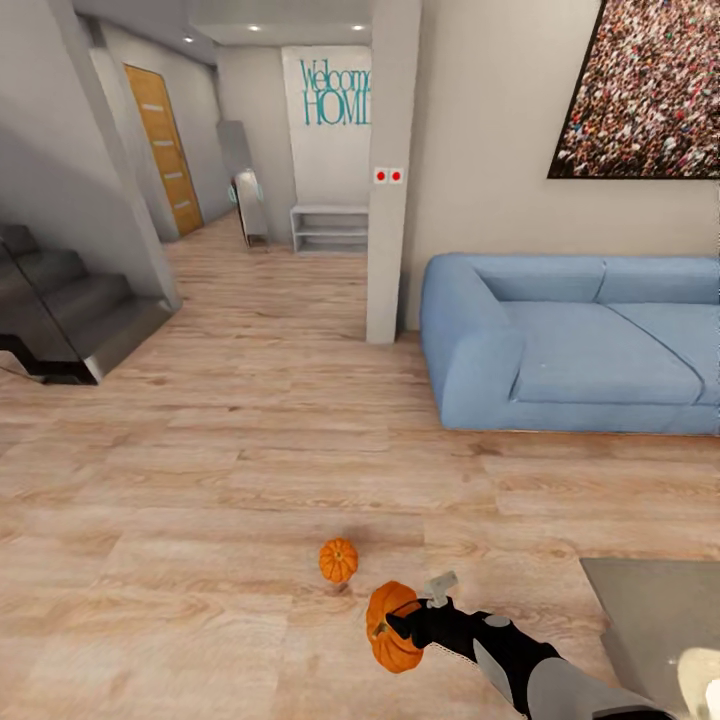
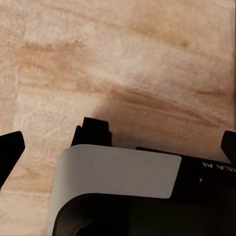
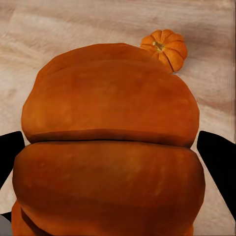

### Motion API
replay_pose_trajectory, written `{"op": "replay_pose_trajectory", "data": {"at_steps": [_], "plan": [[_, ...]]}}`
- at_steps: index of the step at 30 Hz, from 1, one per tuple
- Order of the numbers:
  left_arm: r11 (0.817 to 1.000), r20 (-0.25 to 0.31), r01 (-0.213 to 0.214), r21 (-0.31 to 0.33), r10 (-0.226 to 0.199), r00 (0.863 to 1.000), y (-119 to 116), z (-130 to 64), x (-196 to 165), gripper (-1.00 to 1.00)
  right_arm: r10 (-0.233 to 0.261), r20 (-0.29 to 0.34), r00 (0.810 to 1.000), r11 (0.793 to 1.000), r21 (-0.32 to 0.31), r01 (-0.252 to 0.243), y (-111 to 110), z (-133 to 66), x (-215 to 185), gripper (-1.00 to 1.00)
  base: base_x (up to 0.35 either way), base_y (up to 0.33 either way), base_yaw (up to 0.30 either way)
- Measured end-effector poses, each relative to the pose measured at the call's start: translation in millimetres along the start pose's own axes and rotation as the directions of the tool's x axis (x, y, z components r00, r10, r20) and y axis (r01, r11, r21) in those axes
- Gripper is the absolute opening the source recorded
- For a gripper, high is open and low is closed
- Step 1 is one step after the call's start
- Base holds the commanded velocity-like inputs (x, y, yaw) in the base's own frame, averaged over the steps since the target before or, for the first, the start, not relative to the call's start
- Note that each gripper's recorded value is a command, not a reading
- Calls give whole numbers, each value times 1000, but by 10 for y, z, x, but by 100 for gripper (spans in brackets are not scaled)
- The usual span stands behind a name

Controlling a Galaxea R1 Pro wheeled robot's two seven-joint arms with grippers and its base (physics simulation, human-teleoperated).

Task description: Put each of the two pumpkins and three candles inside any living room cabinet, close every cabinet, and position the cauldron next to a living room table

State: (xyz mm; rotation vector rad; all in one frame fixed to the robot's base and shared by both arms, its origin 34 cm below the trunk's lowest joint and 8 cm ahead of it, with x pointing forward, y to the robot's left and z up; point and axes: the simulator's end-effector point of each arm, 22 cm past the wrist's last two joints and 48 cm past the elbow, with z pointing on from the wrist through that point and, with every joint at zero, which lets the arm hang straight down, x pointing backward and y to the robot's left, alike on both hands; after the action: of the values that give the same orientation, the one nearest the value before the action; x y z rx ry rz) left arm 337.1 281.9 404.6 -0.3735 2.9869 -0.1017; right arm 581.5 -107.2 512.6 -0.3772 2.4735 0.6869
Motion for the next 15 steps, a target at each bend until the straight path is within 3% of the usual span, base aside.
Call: {"op": "replay_pose_trajectory", "data": {"at_steps": [6, 15], "plan": [[1000, 0, 0, 0, 0, 1000, 1, -1, 2, 100, -2, -2, 1000, 1000, -1, 2, 10, 3, 7, -100, 251, 0, -9], [1000, 2, 0, 0, 0, 1000, -1, -3, -6, 100, 3, 5, 1000, 1000, -1, -3, 10, 0, -17, -100, 22, 0, -43]]}}
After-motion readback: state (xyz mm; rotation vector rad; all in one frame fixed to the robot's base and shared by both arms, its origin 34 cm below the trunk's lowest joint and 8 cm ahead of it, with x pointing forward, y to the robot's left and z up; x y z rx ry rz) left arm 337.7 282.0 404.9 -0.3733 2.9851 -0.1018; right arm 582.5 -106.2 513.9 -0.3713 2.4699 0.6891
